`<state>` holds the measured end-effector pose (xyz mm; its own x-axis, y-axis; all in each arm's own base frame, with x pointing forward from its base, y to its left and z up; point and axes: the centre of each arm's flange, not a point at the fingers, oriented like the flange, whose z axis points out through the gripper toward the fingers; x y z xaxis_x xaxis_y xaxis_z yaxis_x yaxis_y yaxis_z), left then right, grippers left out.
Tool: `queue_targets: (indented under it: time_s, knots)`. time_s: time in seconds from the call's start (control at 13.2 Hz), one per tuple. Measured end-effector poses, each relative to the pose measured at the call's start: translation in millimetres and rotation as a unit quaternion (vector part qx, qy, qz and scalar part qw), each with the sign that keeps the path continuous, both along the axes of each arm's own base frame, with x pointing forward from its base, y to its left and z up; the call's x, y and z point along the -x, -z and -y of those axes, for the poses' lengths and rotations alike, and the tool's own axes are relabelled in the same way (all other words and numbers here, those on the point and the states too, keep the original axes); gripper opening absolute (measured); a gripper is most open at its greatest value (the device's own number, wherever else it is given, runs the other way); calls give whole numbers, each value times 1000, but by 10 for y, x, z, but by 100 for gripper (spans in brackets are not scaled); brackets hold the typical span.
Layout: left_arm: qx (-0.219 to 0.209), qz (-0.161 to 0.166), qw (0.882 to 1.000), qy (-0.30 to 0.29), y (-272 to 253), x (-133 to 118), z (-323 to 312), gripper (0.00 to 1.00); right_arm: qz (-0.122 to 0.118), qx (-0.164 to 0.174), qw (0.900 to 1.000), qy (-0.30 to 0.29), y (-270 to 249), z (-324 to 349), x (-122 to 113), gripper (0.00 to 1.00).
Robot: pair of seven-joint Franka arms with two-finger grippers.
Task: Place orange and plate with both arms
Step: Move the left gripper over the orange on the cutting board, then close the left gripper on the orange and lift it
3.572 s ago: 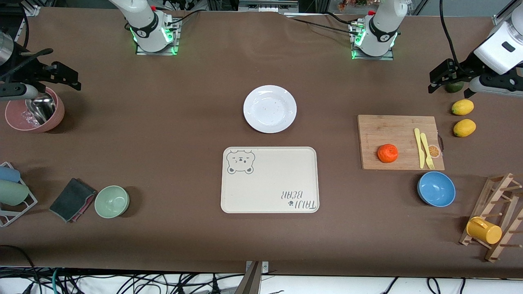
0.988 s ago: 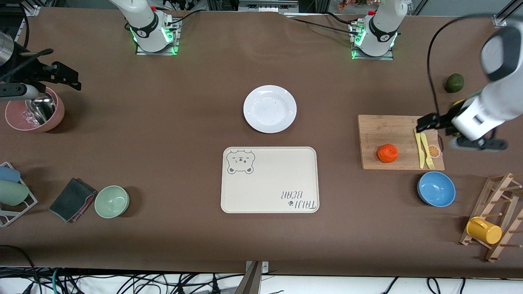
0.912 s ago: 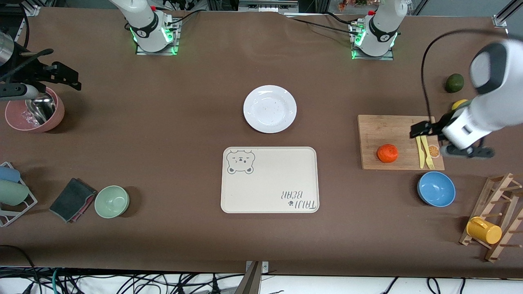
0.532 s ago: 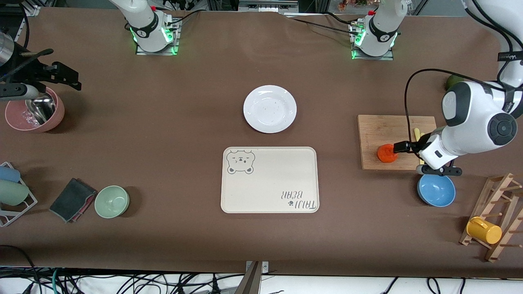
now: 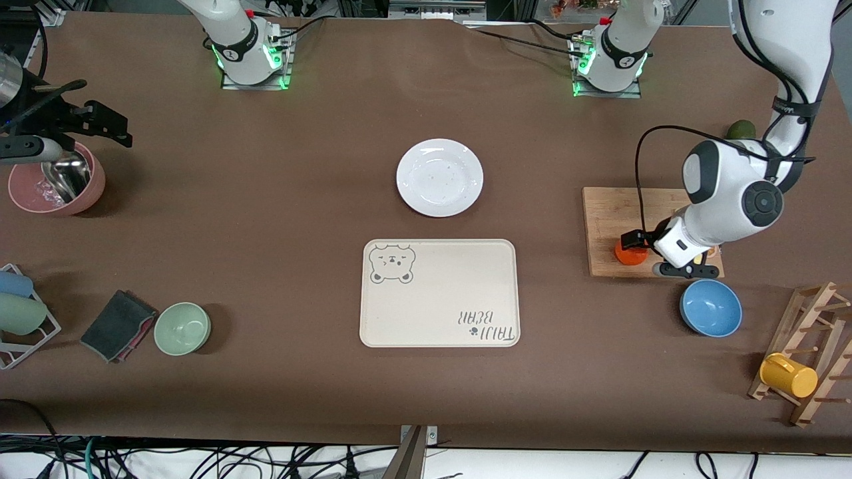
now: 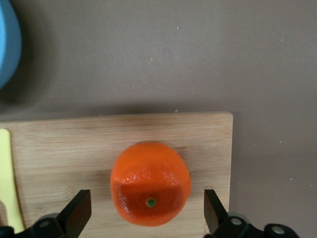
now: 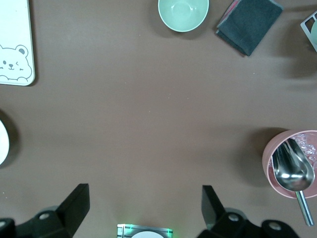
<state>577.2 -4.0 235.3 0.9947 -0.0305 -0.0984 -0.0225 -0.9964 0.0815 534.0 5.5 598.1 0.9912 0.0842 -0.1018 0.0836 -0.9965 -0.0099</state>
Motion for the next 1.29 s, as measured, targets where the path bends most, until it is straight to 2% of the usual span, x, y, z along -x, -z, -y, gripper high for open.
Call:
queue_targets:
  time_s: [0.38, 0.53, 0.68, 0.76, 1.06, 1.29]
  knots:
    - [1, 12, 1000, 0, 231, -1, 41, 100, 0, 0, 1000, 0, 2, 2, 1, 100]
    - [1, 15, 1000, -1, 305, -6, 39, 96, -1, 0, 1000, 2, 4, 22, 2, 100]
    - [0, 17, 1000, -2, 290, -14, 27, 76, -1, 0, 1000, 4, 8, 49, 0, 100]
    - [0, 21, 1000, -2, 264, -27, 27, 75, -2, 0, 1000, 5, 18, 50, -5, 100]
    - [-2, 51, 999, 10, -268, -109, 141, 75, -8, 0, 1000, 6, 59, 66, -19, 100]
    - [-3, 58, 997, 48, -795, 2, 840, 75, -8, 0, 1000, 7, 60, 70, -18, 100]
